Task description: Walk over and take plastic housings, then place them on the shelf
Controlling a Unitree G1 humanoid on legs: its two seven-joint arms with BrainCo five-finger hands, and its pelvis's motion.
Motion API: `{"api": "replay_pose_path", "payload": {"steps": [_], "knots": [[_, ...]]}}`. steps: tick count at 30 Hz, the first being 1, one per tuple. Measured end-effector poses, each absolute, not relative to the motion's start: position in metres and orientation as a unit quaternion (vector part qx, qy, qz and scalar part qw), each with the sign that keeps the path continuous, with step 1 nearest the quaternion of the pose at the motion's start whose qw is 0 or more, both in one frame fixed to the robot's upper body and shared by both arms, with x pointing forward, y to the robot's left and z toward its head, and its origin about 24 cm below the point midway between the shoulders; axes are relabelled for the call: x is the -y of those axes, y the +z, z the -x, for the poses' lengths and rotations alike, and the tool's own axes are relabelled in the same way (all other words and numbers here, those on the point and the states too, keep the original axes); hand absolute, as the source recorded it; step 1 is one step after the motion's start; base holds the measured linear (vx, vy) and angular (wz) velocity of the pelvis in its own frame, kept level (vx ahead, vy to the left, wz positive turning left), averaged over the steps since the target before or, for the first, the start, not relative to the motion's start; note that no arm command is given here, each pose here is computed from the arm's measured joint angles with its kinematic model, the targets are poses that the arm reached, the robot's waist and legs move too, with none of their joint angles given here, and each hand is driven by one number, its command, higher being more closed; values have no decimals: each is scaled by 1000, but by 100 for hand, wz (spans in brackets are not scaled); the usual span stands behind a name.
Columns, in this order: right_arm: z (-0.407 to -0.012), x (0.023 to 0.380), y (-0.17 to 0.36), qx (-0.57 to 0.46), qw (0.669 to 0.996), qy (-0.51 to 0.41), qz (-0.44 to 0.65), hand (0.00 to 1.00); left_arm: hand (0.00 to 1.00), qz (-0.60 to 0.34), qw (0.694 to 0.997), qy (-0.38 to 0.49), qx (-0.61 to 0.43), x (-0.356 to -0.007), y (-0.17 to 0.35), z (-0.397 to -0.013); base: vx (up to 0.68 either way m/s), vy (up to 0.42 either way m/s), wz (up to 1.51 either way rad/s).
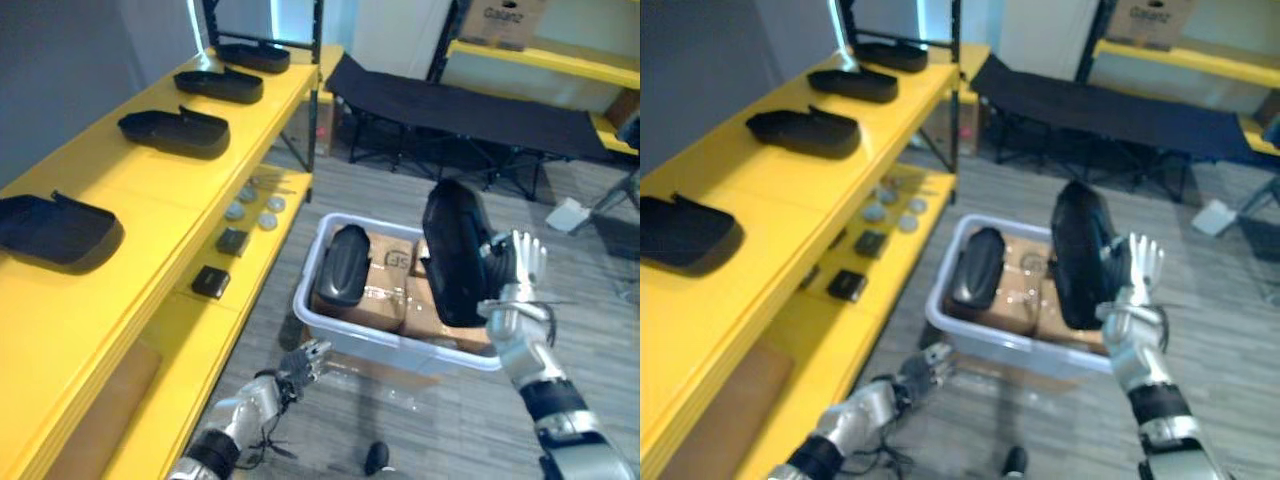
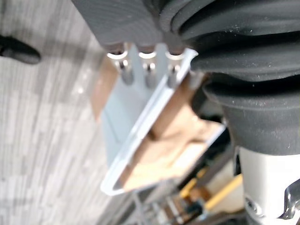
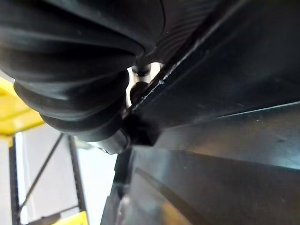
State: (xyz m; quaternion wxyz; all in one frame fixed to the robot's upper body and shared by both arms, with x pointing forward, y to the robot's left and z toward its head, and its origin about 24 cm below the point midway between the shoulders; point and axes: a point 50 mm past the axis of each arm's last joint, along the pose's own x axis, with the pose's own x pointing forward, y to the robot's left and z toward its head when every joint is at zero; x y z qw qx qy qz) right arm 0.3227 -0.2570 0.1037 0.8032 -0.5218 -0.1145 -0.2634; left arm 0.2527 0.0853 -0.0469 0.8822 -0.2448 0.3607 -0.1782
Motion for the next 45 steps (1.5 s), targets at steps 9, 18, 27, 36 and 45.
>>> {"api": "replay_pose_path", "payload": {"steps": [9,18,27,36,45], "knots": [[-355,223,183,261,792,-281,475,100,0,273,910,-192,-246,-67,24,-324,-48,-6,-3],[-364,194,221,339,787,-269,440,100,0,302,921,-179,-172,-45,69,-350,-4,34,-12],[-364,167,239,393,783,-237,419,100,0,340,919,-155,-124,-31,104,-367,-53,30,-12],[-359,136,243,441,781,-181,403,100,0,346,920,-158,-96,-20,116,-371,-35,11,-3],[-356,116,236,460,778,-135,407,100,0,366,904,-214,-47,-6,134,-369,-15,2,0]]}}
